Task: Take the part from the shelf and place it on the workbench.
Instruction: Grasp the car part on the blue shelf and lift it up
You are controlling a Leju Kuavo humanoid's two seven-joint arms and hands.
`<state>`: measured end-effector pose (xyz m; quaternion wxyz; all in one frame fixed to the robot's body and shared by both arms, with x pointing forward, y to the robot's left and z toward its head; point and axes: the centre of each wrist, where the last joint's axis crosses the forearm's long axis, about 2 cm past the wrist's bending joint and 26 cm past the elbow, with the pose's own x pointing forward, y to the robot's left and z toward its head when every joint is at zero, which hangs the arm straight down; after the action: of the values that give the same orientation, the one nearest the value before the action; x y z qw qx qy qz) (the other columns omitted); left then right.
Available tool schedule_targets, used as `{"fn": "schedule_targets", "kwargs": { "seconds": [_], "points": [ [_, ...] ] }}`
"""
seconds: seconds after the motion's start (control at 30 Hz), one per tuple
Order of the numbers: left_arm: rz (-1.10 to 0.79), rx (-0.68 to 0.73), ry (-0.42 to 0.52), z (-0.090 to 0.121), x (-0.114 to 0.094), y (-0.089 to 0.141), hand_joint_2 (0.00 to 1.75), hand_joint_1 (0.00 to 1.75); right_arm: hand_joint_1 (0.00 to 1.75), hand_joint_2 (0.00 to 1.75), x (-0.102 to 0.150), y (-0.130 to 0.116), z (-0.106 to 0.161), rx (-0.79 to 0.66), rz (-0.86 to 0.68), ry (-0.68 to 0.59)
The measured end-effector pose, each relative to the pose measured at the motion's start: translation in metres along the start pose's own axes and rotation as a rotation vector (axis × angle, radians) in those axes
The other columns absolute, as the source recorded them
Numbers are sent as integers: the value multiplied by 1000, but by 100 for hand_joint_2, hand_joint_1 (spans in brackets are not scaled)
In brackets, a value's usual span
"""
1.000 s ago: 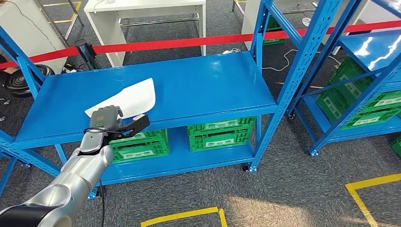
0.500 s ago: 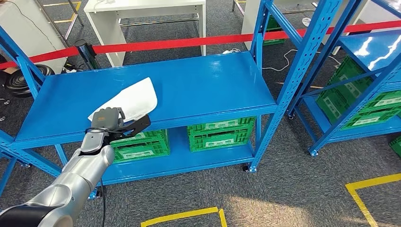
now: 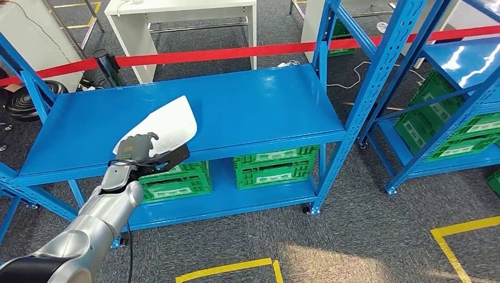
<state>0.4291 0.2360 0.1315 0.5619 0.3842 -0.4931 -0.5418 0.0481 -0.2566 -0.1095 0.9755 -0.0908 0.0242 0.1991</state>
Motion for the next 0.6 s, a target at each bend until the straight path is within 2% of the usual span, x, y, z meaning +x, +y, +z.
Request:
{"fn": "schedule_targets", "kwargs": {
  "seconds": [0.07,0.6],
  "points": [
    [9,-5,-10,0,0,-1,0,0,0,0,0,0,0,0,0,0],
    [56,-36,-37,0,2,-2,0,0,0,0,0,0,0,2,-5,0]
  ]
}}
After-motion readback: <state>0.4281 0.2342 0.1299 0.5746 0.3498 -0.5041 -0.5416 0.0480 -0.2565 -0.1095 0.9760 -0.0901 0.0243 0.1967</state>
